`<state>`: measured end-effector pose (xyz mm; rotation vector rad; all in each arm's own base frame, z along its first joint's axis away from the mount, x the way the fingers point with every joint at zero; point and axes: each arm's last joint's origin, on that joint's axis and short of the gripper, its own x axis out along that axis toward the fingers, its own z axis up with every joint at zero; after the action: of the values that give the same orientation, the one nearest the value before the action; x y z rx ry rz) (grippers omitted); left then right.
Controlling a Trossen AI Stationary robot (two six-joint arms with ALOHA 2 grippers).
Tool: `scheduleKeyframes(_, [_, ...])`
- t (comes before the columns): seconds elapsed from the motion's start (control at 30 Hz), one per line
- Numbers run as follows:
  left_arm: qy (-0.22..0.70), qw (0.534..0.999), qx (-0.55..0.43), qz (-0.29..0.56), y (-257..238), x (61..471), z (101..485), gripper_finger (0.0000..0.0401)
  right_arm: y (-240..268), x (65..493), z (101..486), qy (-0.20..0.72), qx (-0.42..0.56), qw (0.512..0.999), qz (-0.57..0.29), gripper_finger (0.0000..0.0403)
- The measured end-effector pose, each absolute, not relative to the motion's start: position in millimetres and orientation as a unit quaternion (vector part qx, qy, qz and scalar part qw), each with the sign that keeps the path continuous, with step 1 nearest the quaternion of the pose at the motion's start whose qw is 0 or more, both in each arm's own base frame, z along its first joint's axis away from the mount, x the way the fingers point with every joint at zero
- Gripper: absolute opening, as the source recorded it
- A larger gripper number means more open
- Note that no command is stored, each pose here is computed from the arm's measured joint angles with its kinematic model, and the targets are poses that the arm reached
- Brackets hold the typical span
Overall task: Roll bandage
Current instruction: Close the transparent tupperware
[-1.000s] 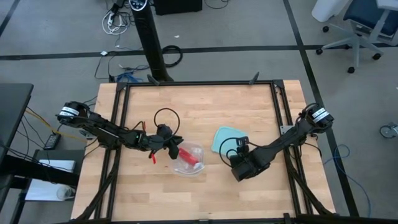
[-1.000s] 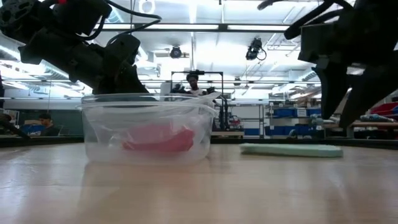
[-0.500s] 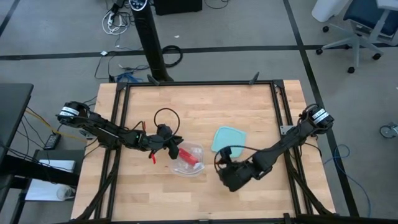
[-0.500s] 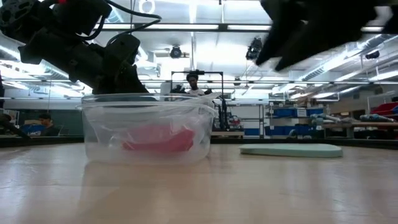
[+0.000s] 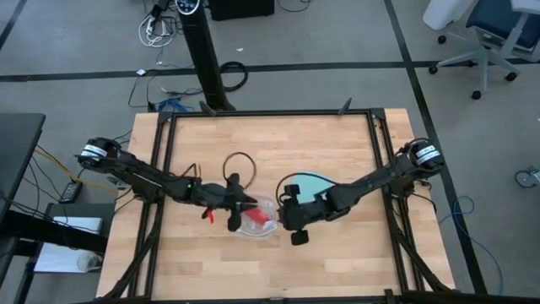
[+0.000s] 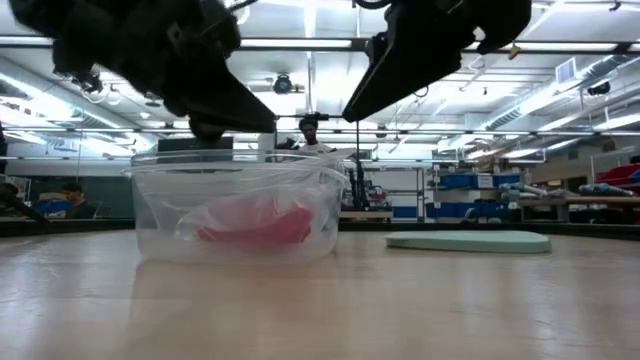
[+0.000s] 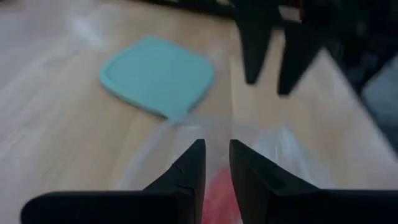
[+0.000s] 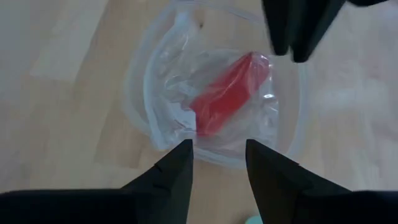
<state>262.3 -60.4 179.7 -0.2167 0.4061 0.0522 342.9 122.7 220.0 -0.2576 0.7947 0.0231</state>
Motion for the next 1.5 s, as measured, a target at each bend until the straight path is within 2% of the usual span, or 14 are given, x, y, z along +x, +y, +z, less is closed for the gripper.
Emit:
scheduleKeyframes(0.17, [0.294, 0.955, -0.042, 0.007, -72, 281, 198, 0.0076, 109, 347, 220, 0.389, -0.101, 0.916, -0.010, 0.0142])
scheduleKeyframes(0.43, [0.367, 0.929, -0.002, -0.050, -89, 315, 190, 0.0076, 105, 348, 219, 0.393, -0.093, 0.915, -0.016, 0.0141])
scheduleKeyframes(0.7, [0.375, 0.923, -0.015, -0.085, -96, 331, 176, 0.0076, 115, 336, 215, 0.430, -0.085, 0.898, -0.019, 0.0141])
scheduleKeyframes(1.2, [0.419, 0.905, -0.022, -0.070, -97, 344, 128, 0.0076, 125, 317, 236, 0.411, -0.074, 0.907, -0.056, 0.0134])
scheduleKeyframes(1.5, [0.430, 0.900, -0.034, -0.058, -95, 343, 128, 0.0076, 126, 313, 237, 0.418, -0.058, 0.904, -0.066, 0.0132])
